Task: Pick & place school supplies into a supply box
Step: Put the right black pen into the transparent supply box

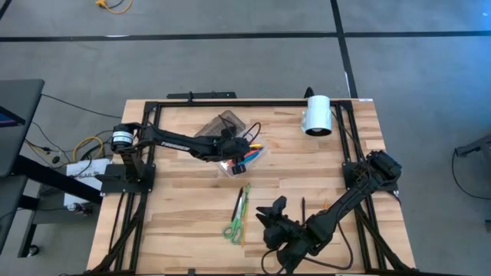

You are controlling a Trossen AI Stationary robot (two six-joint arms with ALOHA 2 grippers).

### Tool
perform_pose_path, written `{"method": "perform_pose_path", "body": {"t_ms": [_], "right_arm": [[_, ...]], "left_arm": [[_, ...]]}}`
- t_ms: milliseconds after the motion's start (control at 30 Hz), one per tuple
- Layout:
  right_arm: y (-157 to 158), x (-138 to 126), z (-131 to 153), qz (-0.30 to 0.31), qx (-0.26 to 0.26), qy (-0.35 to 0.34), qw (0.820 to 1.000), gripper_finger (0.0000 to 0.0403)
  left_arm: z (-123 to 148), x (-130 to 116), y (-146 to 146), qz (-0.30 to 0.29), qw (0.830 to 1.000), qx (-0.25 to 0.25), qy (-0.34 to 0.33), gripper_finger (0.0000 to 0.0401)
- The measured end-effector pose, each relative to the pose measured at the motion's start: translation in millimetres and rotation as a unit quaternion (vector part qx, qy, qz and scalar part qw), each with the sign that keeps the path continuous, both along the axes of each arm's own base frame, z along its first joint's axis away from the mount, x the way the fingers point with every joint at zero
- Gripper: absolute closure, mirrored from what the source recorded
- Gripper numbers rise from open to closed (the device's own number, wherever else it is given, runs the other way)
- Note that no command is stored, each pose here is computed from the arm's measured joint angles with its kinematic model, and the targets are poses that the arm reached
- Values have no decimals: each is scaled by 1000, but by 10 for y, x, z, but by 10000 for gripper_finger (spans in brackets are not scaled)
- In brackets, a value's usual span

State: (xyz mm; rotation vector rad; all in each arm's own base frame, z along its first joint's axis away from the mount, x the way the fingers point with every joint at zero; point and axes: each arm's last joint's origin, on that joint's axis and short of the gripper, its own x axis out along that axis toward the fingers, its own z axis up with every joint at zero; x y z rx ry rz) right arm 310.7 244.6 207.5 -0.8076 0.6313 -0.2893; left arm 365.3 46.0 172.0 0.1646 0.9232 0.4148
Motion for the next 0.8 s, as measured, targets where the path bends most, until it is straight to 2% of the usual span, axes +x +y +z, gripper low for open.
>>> {"method": "perform_pose_path", "body": {"t_ms": [133, 267, 433, 600, 733, 800], "right_arm": [[-80, -90, 40, -42, 46, -8, 998, 282], [-127, -202, 105, -84, 99, -28, 991, 282], [-105, -295, 77, -124, 189, -30, 974, 282], [-122, -380, 13, -195, 299, 8, 934, 282], [-149, -470, -3, -266, 337, -21, 903, 282], [-165, -510, -11, -307, 362, -33, 880, 282]], "left_arm": [[16, -114, -168, -16, 998, -8, 55, 267], [98, -246, -474, -34, 995, -16, 89, 270], [306, -407, -994, -86, 994, 0, 74, 271], [449, -632, -1565, -129, 991, 22, 40, 271], [452, -857, -1979, -142, 987, 72, 8, 270], [434, -979, -2145, -141, 985, 96, -15, 270]]}}
